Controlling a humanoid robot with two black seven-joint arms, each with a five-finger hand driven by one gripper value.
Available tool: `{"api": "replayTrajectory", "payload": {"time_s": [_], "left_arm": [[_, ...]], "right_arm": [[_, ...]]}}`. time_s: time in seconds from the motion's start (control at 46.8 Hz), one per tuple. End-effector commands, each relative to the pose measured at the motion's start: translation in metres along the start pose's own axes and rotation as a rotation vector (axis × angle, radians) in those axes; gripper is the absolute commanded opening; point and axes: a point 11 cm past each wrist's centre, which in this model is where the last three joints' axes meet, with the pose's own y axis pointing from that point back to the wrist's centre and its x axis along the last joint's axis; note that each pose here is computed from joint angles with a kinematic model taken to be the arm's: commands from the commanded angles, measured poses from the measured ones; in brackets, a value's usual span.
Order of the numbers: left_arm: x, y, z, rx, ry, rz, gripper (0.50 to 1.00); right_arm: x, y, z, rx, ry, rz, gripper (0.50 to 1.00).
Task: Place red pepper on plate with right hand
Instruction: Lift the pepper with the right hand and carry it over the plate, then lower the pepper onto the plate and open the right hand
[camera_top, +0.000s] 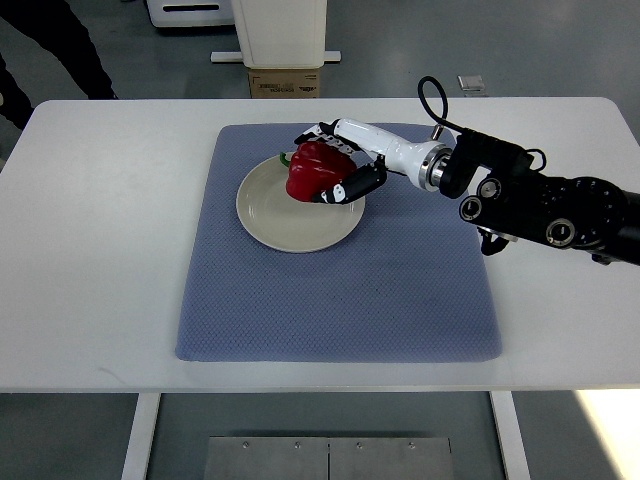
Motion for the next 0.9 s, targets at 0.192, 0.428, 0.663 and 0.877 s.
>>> {"api": "replayTrajectory", "payload": {"time_s": [0.192,0.428,0.663,0.877], "left_arm": [[0.000,0.000,0.000,0.000,0.000,0.000,1.000],[0.000,0.000,0.000,0.000,0.000,0.000,1.000],[0.000,0.000,0.000,0.000,0.000,0.000,1.000],[0.000,0.000,0.000,0.000,0.000,0.000,1.000]], "right_arm": [[-0.014,-0.024,-0.020,-0.014,-0.007,-0.011,0.500],[-0.028,-0.042,-0.030,-0.032,-0.003,-0.016,0.500],[-0.016,-0.041,-0.012,-0.095,0.001,0.028,0.500],[-0.016,-0.040,-0.004,-0.127,-0.011,0.043,0.500]]}}
